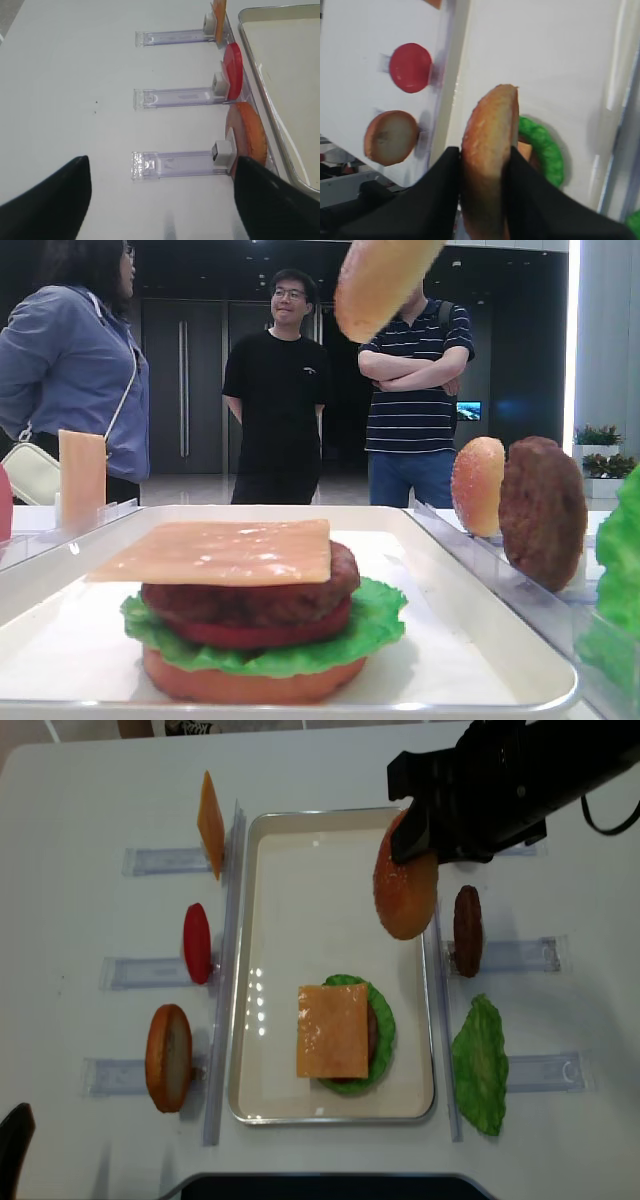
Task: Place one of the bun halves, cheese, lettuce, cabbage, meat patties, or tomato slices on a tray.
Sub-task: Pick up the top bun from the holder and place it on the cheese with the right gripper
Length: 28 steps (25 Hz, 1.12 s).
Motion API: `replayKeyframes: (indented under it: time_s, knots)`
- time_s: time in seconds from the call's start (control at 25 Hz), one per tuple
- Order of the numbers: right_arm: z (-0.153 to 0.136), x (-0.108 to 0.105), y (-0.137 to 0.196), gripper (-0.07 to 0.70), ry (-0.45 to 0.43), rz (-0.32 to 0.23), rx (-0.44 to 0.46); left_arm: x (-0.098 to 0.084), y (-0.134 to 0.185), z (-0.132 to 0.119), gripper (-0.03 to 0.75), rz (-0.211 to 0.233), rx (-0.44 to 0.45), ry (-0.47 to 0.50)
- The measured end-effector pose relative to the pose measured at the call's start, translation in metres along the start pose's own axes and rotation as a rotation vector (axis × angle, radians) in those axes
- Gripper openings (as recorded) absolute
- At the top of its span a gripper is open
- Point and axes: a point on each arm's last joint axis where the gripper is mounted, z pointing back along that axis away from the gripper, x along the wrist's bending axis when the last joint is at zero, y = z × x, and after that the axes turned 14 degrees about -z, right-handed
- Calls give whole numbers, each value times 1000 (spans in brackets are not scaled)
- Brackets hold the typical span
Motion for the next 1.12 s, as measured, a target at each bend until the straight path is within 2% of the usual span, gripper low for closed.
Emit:
replayKeyframes:
  time_s: [0.16,0.44,0.64,0.88,1.12]
  knots:
    - [-9,3,22,219,-90,16,-10,0,0,0,693,0,0,0]
    - [-41,9,53,219,-101,69,15,0,0,0,693,0,0,0]
    - [-59,9,52,219,-135,77,50,0,0,0,693,0,0,0]
    - [-85,10,49,219,-227,74,96,0,0,0,693,0,0,0]
    - [-112,-1,48,219,-206,81,164,0,0,0,693,0,0,0]
